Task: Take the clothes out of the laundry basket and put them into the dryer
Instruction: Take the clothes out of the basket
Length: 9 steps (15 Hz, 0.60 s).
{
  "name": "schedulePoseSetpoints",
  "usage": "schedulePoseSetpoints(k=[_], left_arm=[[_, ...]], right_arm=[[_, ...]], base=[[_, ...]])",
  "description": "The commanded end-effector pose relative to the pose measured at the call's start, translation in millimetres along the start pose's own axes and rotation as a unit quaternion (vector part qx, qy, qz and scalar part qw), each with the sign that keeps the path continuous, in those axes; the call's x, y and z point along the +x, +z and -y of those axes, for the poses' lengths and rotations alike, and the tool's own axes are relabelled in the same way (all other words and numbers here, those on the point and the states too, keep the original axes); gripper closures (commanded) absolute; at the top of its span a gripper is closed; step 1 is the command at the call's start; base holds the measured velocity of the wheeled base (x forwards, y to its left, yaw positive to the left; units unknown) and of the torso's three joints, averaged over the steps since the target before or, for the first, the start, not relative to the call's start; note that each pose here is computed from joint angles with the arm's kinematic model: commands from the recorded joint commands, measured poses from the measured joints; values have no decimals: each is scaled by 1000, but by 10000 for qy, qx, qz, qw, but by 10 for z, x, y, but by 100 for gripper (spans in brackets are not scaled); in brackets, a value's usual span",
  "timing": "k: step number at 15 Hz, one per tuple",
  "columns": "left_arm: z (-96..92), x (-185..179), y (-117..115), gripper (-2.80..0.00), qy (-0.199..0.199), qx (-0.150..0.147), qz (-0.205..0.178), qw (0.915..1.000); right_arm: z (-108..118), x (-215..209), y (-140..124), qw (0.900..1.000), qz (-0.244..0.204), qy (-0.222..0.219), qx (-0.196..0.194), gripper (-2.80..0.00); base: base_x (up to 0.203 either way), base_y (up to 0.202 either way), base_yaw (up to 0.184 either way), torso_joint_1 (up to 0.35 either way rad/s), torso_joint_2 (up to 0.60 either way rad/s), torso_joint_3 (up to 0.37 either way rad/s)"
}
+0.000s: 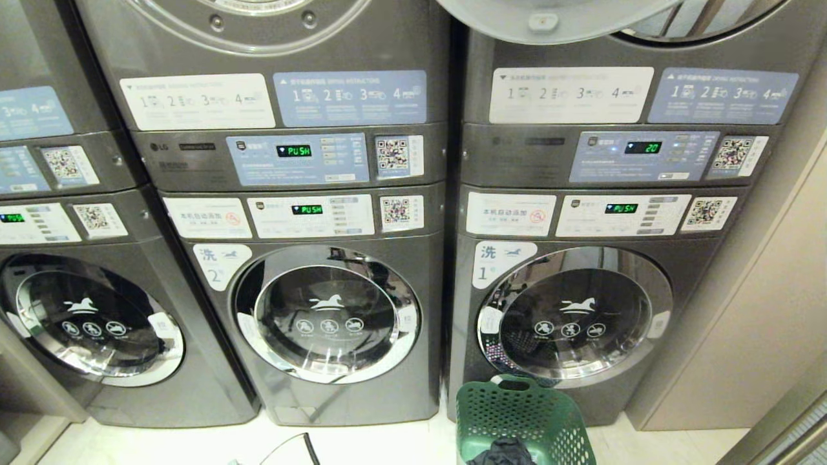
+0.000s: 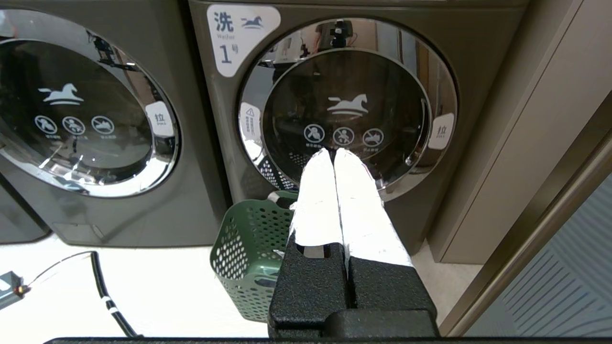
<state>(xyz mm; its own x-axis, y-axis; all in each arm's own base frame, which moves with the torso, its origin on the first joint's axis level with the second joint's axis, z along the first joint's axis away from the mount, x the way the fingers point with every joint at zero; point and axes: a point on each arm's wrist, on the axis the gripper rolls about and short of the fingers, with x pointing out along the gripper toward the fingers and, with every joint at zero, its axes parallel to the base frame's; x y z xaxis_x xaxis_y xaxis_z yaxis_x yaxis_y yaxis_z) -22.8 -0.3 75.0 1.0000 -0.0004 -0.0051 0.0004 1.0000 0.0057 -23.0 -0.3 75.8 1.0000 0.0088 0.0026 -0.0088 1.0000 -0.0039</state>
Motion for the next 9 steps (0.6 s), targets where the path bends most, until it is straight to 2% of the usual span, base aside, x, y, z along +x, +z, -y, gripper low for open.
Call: schedulePoseSetpoints(k=[1, 9], left_arm=[[0, -1, 0, 0, 4, 2, 10, 10000], [0, -1, 0, 0, 2, 2, 10, 10000]], right_arm=[[0, 1, 1, 10000, -5, 2, -3, 0], [0, 2, -3, 10000, -13, 2, -3, 0]], base=[[0, 0, 0, -232, 540, 309], [0, 0, 0, -218, 532, 312]])
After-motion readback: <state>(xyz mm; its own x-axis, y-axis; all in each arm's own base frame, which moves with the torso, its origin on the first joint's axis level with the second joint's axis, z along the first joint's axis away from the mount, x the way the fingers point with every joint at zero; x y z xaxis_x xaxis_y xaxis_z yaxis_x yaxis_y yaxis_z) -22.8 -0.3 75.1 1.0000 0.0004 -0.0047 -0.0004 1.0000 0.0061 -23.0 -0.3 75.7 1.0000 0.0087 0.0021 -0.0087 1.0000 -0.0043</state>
